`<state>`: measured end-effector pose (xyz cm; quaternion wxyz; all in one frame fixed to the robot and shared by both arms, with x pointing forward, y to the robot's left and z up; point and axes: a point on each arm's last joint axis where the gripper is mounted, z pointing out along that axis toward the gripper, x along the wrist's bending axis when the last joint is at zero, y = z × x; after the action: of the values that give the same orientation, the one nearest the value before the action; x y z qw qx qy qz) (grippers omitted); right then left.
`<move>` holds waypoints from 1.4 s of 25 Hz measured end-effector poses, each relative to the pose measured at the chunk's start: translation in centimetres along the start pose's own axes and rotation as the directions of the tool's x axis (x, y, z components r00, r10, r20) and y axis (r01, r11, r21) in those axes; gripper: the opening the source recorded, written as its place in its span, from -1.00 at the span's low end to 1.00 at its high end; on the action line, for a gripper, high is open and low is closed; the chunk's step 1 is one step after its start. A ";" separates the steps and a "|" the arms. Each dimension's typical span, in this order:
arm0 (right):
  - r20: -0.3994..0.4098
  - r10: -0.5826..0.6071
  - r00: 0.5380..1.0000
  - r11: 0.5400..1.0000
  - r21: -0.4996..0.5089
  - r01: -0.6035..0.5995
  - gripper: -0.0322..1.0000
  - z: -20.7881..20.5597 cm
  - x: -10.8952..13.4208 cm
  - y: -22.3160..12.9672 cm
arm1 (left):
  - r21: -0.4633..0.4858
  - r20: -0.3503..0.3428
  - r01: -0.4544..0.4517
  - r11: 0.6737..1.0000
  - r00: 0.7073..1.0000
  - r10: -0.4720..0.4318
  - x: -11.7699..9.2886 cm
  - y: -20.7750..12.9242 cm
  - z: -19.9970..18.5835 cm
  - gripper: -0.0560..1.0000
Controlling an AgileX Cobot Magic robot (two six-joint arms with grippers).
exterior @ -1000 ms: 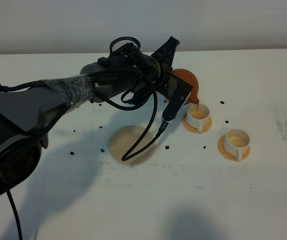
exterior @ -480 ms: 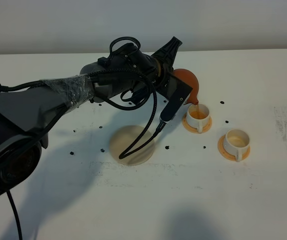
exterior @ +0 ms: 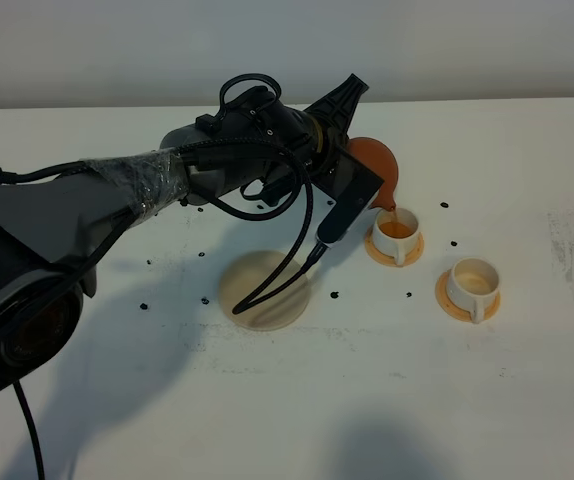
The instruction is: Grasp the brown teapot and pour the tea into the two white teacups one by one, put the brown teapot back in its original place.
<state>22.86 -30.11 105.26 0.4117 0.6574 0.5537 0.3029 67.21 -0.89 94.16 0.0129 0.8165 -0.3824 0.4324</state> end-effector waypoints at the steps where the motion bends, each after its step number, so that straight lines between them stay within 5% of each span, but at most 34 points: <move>1: 0.000 0.000 1.000 1.000 0.000 0.000 0.06 0.0 0.0 0.0 | 0.000 0.000 -0.002 1.000 1.000 0.002 0.0 0.0 0.0 -0.71; 35: 0.000 0.000 1.000 1.000 0.000 0.000 0.06 0.0 0.0 0.0 | 0.001 -0.060 -0.139 0.990 0.989 0.139 0.5 0.1 0.0 -0.71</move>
<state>22.86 -30.11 105.26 0.4117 0.6574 0.5537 0.3029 67.34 -1.26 94.54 -0.0047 0.7746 -0.4385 0.4558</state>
